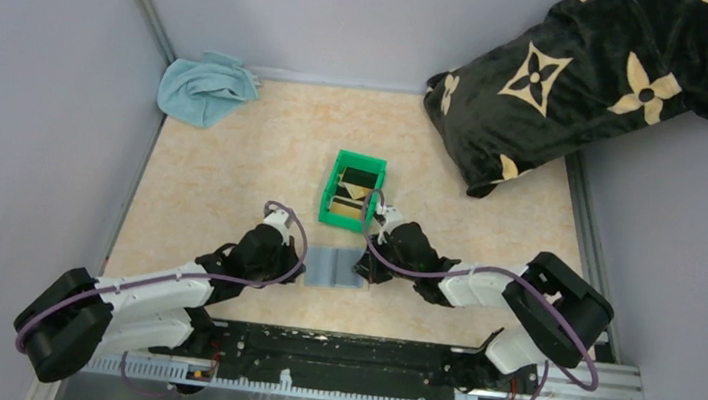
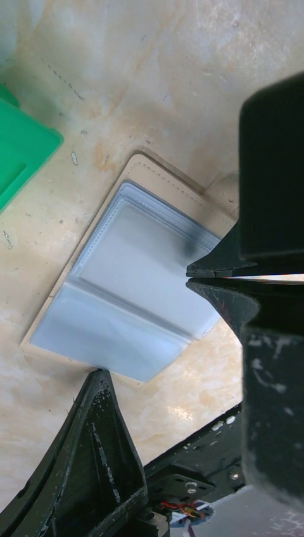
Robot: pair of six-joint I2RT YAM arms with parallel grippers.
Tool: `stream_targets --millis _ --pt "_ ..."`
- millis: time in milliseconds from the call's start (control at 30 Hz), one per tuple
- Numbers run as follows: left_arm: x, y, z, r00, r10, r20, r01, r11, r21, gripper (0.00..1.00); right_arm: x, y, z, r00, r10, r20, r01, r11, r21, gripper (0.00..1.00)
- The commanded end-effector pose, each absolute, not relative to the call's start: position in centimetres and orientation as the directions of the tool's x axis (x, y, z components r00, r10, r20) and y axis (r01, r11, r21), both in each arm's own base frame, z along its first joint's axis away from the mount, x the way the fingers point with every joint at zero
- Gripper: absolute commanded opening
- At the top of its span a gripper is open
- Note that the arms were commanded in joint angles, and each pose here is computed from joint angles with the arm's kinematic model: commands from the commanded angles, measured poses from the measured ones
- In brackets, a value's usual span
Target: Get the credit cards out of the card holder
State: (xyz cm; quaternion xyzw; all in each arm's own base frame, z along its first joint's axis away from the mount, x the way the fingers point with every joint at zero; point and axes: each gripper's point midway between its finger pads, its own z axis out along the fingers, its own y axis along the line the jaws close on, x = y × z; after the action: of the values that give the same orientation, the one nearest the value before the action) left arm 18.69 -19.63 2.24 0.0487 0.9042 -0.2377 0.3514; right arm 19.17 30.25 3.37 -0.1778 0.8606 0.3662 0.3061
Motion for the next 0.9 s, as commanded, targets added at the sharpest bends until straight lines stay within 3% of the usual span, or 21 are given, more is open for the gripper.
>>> stream_targets --millis 0,533,867 --pt "18.3 -19.4 1.5 -0.759 -0.058 -0.649 0.261 0.886 -0.384 0.0 19.8 29.9 4.6 -0.724 -0.042 -0.688 -0.526 0.68 0.512 0.0" --pt "18.4 -19.7 1.6 -0.76 -0.05 -0.649 0.271 0.882 -0.385 0.0 20.3 27.7 3.7 -0.725 -0.038 -0.688 -0.487 0.734 0.473 0.0" --pt "18.3 -19.7 1.6 -0.761 -0.049 -0.646 0.272 0.88 -0.388 0.0 19.8 29.2 3.4 -0.742 -0.055 -0.668 -0.514 0.687 0.514 0.0"
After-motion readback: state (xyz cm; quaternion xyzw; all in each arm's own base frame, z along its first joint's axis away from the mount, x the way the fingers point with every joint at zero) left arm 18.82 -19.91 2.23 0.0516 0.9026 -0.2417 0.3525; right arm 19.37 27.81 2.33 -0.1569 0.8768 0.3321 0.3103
